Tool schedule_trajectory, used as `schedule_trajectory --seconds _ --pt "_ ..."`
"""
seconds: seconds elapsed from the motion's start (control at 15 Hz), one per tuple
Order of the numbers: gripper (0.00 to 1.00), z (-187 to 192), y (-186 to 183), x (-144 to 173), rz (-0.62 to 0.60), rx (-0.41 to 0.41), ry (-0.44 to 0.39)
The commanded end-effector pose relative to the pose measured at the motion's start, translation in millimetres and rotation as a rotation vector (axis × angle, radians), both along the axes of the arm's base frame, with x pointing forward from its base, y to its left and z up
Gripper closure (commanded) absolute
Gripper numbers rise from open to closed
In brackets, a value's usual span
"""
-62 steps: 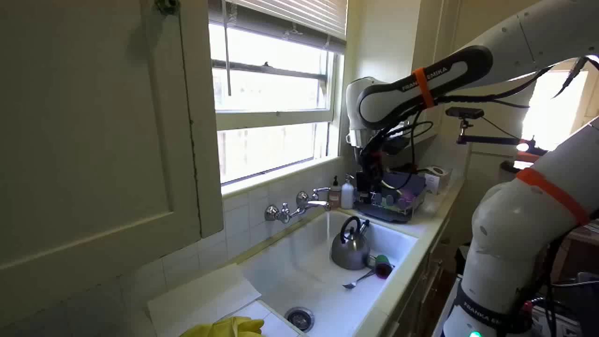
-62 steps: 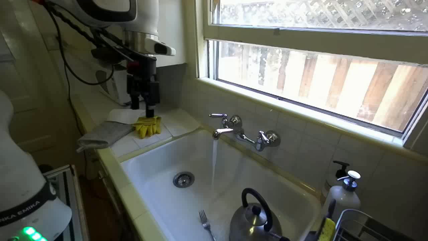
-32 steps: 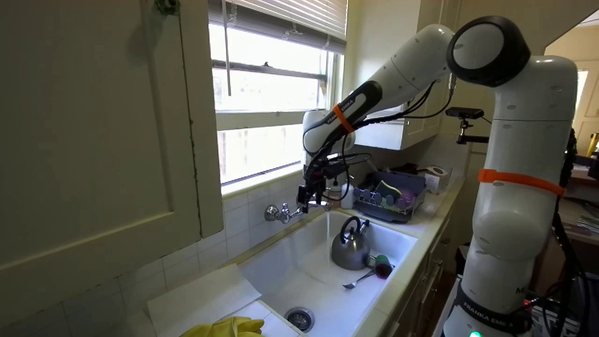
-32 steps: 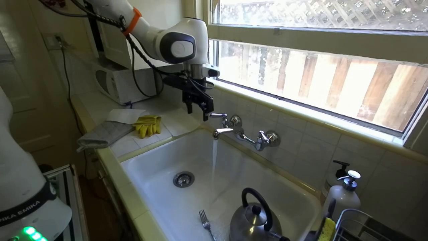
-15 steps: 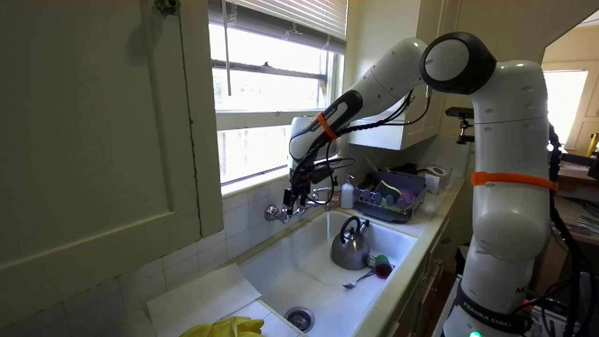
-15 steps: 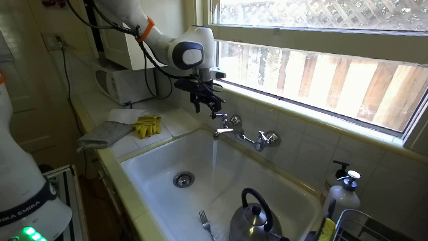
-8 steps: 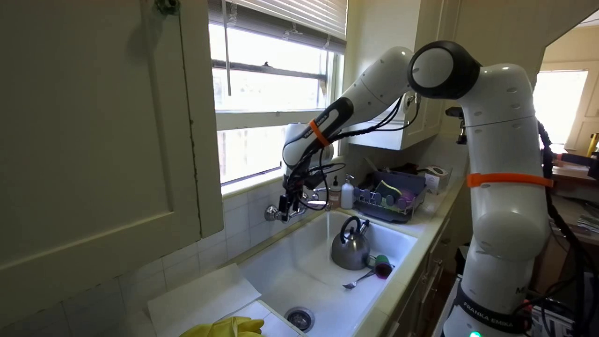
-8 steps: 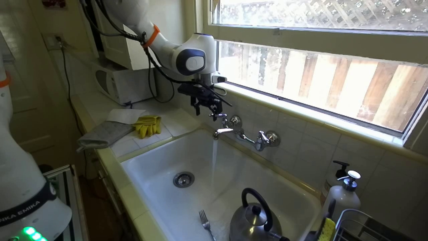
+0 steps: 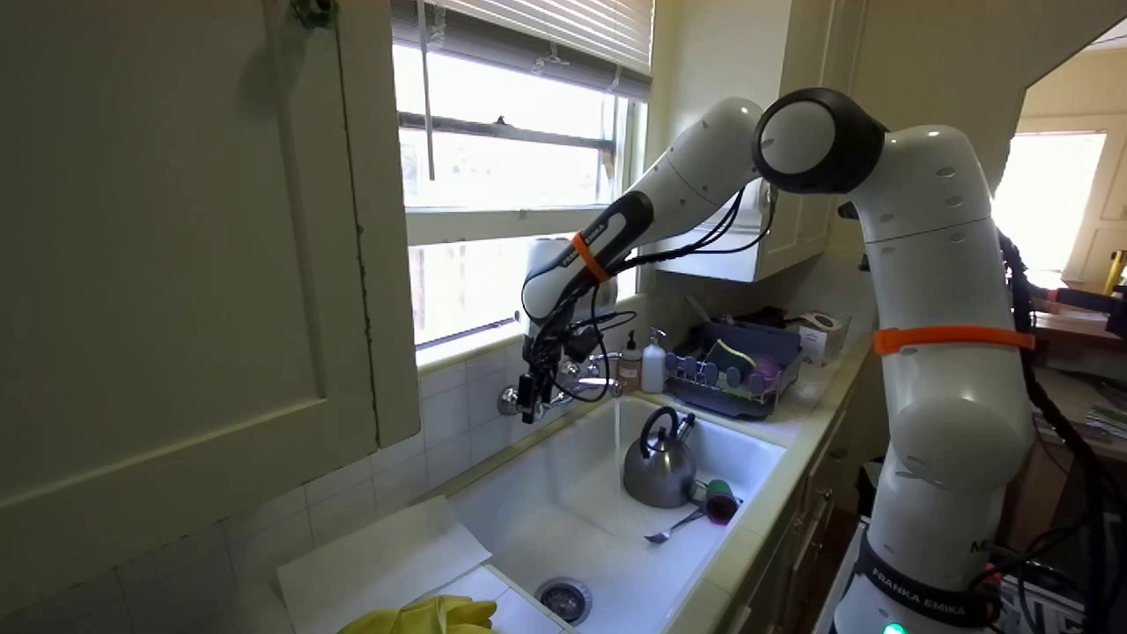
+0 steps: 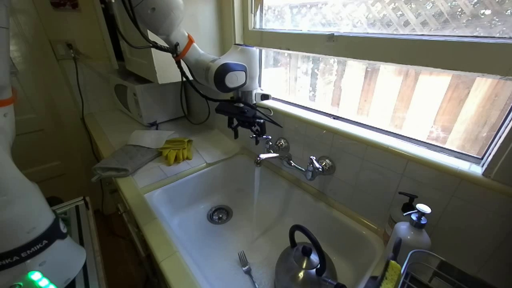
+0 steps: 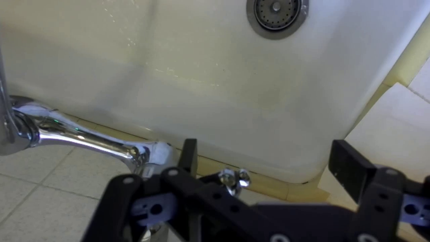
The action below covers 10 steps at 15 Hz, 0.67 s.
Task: Close the tap
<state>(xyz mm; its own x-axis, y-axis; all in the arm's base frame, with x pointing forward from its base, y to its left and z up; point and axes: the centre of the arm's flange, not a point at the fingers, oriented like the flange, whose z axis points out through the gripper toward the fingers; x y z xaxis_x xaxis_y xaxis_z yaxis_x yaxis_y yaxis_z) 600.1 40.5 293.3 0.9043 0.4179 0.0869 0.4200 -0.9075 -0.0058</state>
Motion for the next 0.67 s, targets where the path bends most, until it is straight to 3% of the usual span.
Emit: schedule_trajectory --seconds 0.0,0.33,0.6 --pt "0.0 -4 15 19 0.052 0.019 0.002" --pt "0.0 0 38 40 0.06 -0.011 -0.029" --pt "0.0 -2 48 58 -0.025 -0.053 -0.057"
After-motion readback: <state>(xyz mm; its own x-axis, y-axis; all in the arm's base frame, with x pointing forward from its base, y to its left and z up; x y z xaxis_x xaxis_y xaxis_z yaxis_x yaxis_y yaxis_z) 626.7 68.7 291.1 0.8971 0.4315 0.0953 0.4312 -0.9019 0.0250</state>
